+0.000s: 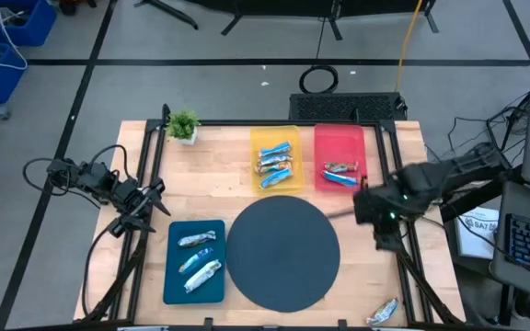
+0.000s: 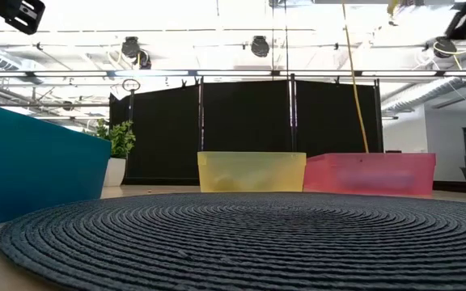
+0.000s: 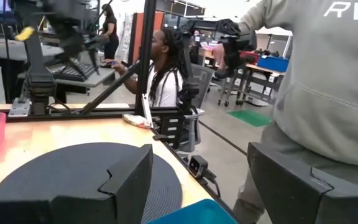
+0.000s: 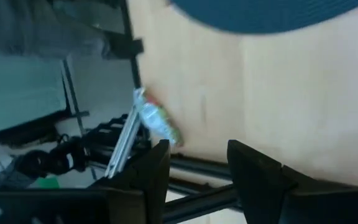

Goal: Pick and place Granola Bars by type
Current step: Put the red granola bar into the red bin

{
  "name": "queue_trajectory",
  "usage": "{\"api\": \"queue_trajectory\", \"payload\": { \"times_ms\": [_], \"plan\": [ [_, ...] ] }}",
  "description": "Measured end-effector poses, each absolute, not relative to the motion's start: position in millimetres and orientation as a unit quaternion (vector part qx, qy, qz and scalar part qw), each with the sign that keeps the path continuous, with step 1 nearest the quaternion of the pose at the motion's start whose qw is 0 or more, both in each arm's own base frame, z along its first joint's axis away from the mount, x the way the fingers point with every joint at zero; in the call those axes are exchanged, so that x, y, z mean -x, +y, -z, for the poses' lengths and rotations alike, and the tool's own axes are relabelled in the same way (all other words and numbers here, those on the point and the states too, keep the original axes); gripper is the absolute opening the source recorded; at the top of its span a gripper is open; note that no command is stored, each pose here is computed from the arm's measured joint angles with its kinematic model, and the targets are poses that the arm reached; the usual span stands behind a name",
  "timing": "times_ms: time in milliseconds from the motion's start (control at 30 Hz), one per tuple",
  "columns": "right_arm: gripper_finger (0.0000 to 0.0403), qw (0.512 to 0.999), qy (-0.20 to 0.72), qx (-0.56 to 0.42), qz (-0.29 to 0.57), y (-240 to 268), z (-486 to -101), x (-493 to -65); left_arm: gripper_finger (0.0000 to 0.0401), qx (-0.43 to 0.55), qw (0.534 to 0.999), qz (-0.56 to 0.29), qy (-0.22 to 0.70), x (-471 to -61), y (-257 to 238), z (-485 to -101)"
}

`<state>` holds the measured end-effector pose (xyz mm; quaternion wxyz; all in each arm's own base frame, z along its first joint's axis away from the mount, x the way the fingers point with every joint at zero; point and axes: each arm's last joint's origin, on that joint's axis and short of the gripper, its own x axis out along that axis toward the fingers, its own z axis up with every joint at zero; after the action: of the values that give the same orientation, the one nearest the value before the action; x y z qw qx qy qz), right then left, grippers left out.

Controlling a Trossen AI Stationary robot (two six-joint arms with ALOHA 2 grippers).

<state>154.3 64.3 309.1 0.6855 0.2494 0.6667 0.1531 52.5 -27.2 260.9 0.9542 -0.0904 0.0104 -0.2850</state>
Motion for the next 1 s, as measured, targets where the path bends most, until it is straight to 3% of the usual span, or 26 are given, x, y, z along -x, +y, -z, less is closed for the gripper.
{"api": "queue_trajectory", "payload": {
  "times_ms": [100, 267, 367, 467, 567, 733, 1000],
  "plan": [
    [0.0149, 0.687, 0.661, -0.246, -0.172, 86, -308, -152, 0.0269, 0.082, 0.955, 0.285, 0.008, -52, -27, -261],
    [0.0148, 0.684, 0.592, -0.317, -0.284, 123, -306, -165, 0.0269, 0.073, 0.952, 0.299, 0.007, -52, -28, -261],
    [0.0156, 0.672, 0.595, -0.338, -0.284, 134, -295, -167, 0.0269, 0.077, 0.948, 0.307, 0.009, -52, -28, -261],
    [0.0168, 0.654, 0.636, -0.301, -0.277, 143, -271, -160, 0.0269, 0.078, 0.948, 0.309, 0.010, -52, -28, -261],
    [0.0184, 0.637, 0.647, -0.259, -0.330, 154, -245, -155, 0.0269, 0.078, 0.948, 0.308, 0.010, -52, -28, -261],
    [0.0216, 0.605, 0.668, -0.261, -0.346, 163, -209, -146, 0.0269, 0.078, 0.949, 0.305, 0.009, -52, -28, -261],
    [0.0223, 0.628, 0.676, -0.208, -0.326, 169, -182, -136, 0.0269, 0.103, 0.947, 0.303, 0.026, -52, -28, -259]
  ]
}}
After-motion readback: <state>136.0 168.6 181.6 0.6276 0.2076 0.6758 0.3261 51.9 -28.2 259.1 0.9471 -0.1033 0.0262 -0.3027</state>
